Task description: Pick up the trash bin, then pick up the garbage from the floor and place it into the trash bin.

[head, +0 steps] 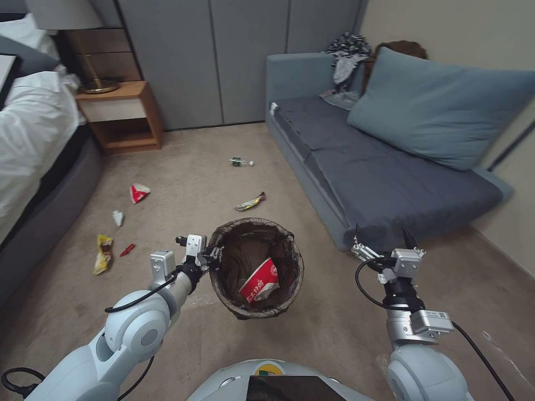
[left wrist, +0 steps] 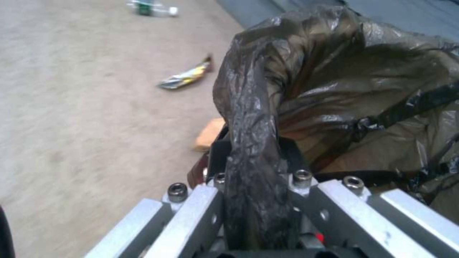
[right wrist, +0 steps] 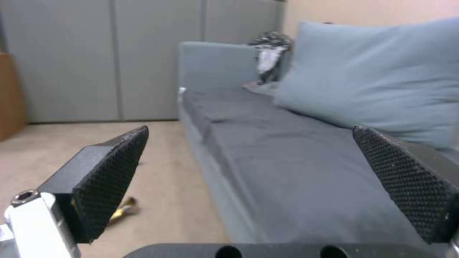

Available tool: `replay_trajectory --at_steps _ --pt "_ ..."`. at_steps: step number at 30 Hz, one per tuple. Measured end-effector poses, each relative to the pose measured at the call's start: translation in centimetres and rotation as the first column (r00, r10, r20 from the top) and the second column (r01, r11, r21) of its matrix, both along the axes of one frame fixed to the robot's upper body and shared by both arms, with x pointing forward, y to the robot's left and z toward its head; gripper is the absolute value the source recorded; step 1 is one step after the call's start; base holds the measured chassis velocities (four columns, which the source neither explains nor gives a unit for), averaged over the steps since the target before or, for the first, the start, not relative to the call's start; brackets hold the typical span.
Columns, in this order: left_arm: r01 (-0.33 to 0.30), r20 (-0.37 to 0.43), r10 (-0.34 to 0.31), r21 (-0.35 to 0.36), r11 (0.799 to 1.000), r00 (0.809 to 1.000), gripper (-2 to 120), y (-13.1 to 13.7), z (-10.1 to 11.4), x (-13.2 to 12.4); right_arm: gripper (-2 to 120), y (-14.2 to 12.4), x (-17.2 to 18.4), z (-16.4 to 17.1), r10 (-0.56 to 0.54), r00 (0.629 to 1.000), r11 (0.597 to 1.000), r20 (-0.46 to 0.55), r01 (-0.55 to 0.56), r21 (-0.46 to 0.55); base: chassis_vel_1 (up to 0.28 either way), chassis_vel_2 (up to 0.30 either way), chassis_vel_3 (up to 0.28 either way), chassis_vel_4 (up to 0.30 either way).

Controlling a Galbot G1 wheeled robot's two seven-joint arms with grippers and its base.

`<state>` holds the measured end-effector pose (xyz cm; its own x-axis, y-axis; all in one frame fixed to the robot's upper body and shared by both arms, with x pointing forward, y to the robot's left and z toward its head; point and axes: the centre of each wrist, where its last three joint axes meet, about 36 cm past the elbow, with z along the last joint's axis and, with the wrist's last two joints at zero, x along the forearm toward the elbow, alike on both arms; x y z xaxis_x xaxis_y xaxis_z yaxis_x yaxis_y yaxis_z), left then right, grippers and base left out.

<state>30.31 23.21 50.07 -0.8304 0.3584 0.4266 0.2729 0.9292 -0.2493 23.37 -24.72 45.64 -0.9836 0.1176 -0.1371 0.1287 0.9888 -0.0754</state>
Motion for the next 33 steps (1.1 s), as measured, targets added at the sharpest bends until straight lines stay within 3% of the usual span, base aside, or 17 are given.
replay_trajectory --at_steps 14,33 --pt "-0.008 0.013 0.008 0.006 1.0 1.0 5 -0.01 -0.21 0.24 100 0.14 0.06 -0.14 0.001 1.0 1.0 -0.002 -0.001 0.004 0.114 0.117 0.113 0.118" --pt "-0.036 0.02 0.036 -0.003 0.999 0.999 5 0.07 -0.16 0.15 100 0.38 0.4 0.06 -0.019 1.0 0.999 0.013 0.019 0.03 0.004 0.005 0.008 0.002"
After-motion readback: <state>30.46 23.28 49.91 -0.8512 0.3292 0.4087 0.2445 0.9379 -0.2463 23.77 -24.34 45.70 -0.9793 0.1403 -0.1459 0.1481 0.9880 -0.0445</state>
